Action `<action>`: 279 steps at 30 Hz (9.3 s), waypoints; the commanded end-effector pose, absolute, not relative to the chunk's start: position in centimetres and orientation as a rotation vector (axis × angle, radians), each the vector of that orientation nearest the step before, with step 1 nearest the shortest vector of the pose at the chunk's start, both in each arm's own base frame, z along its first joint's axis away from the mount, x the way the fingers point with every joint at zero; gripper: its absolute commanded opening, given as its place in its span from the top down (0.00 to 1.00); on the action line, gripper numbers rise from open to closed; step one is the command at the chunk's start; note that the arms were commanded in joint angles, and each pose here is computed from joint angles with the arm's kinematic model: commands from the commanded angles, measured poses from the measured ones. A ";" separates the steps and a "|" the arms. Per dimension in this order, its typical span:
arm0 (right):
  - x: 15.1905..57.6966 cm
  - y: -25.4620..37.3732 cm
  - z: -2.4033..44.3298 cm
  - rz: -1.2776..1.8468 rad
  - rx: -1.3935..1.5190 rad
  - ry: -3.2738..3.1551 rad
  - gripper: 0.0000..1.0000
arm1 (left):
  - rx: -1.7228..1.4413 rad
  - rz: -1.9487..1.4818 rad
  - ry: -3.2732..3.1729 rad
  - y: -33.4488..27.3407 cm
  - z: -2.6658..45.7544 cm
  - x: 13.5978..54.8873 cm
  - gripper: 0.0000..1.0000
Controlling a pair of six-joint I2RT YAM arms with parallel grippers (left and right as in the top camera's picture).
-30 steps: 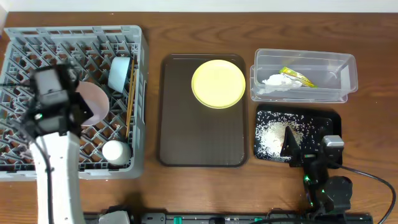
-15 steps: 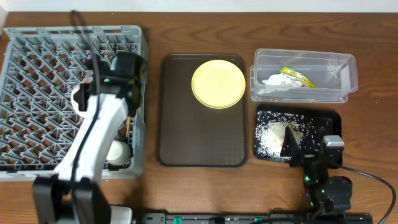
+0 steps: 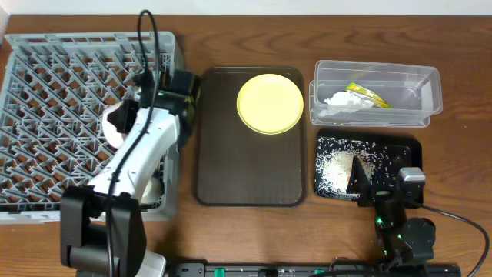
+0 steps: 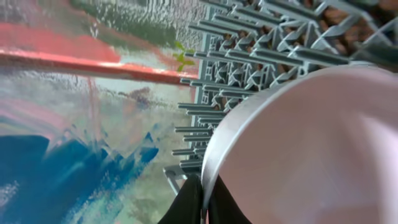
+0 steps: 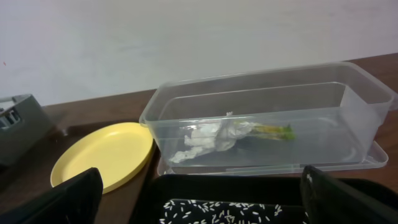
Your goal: Sort waste into correct bins and load items into the dishwasher
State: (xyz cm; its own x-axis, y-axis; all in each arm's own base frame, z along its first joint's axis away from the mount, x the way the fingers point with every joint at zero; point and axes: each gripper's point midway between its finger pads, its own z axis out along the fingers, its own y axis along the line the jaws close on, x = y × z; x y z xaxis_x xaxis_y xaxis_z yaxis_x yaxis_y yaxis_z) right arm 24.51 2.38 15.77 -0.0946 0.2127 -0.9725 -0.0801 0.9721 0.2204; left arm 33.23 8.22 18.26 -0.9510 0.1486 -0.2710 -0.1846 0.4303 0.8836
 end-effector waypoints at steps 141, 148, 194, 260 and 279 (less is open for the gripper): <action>24.5 2.2 15.6 0.228 0.097 1.648 0.01 | -0.157 1.142 2.086 7.3 36.3 32.4 0.94; 24.5 2.2 15.6 0.228 0.097 1.648 0.01 | -0.279 1.296 2.187 13.6 33.9 32.1 0.94; 24.5 2.2 15.6 0.228 0.097 1.648 0.01 | 0.319 1.397 2.379 12.8 24.1 43.3 0.63; 24.5 2.2 15.7 0.228 0.097 1.648 0.01 | 0.133 -0.353 1.691 -7.0 22.1 21.8 0.05; 24.5 2.2 15.6 0.228 0.097 1.648 0.01 | 0.136 -0.350 1.723 -7.5 13.9 23.3 0.04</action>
State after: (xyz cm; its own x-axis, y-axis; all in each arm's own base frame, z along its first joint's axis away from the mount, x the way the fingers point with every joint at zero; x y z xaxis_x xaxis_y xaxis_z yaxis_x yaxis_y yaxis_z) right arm 24.51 2.37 15.77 -0.0945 0.2127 -0.9725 -0.0798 0.9722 0.2203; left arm 23.22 -7.46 15.36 -0.1538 -0.1047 -0.9825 0.2901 0.9458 -0.1462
